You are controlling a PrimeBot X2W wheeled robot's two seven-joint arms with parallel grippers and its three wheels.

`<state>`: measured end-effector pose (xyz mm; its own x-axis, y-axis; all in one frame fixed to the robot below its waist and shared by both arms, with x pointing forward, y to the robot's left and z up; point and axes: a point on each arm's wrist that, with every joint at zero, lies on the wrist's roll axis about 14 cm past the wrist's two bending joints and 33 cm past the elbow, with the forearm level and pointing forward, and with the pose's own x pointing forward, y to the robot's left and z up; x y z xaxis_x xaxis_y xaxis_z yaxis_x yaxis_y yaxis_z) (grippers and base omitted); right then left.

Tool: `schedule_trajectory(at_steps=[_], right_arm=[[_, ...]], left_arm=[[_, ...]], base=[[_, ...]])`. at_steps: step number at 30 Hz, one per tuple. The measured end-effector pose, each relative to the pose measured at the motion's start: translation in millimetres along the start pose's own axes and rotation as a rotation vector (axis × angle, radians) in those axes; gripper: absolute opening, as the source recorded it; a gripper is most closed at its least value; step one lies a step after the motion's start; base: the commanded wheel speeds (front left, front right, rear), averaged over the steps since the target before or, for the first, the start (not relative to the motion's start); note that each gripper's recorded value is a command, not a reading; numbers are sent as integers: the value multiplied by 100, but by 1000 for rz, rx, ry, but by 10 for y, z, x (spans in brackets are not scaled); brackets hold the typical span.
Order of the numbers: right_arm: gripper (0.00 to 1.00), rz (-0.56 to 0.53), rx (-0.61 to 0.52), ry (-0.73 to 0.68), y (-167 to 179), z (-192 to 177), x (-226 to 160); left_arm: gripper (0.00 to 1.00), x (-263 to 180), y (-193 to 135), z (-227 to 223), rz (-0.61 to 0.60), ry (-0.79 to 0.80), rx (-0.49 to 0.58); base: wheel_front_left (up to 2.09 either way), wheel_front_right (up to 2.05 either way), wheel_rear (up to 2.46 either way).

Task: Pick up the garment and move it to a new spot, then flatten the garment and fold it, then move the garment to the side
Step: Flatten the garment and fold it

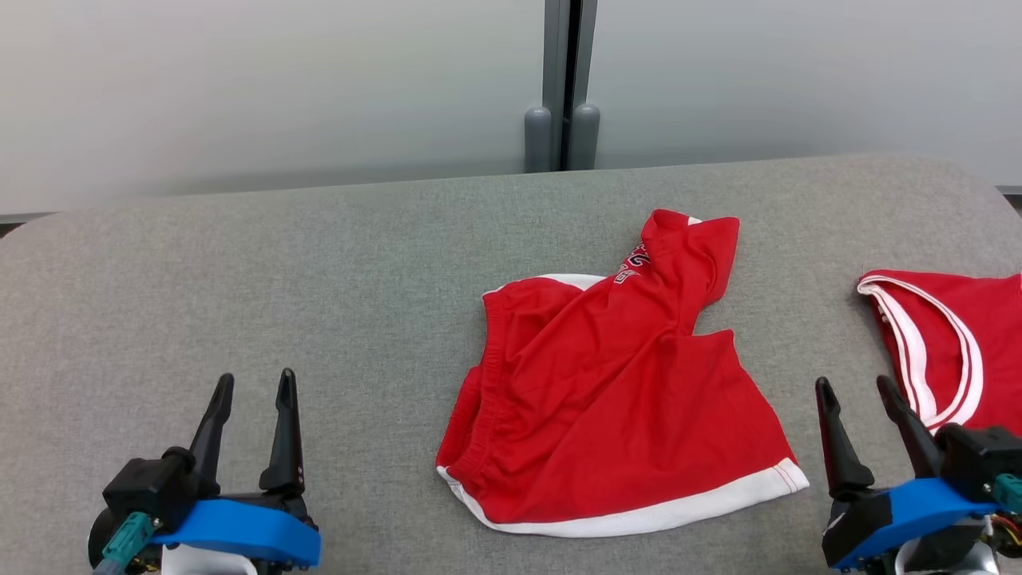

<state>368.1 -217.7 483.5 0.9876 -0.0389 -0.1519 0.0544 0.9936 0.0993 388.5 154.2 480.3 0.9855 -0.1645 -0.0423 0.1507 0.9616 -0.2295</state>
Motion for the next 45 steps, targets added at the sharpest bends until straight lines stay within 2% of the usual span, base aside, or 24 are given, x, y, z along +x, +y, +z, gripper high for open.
schedule_trajectory(at_steps=[5, 12, 39, 45], right_arm=[[100, 43, -50, -88, 150, 202, 16], [100, 90, -79, -137, 316, 347, 29], [100, 81, -40, -92, 275, 192, 20], [100, 85, -32, -83, 291, 180, 20]], left_arm=[[100, -101, 15, -18, 16, 4, -3], [100, -236, 33, -32, 33, 7, 1], [100, -323, 45, 0, 40, 14, 22], [100, -304, -137, -81, -40, 60, 56]], base=[[0, 0, 0], [0, 0, 0], [0, 0, 0], [0, 0, 0]])
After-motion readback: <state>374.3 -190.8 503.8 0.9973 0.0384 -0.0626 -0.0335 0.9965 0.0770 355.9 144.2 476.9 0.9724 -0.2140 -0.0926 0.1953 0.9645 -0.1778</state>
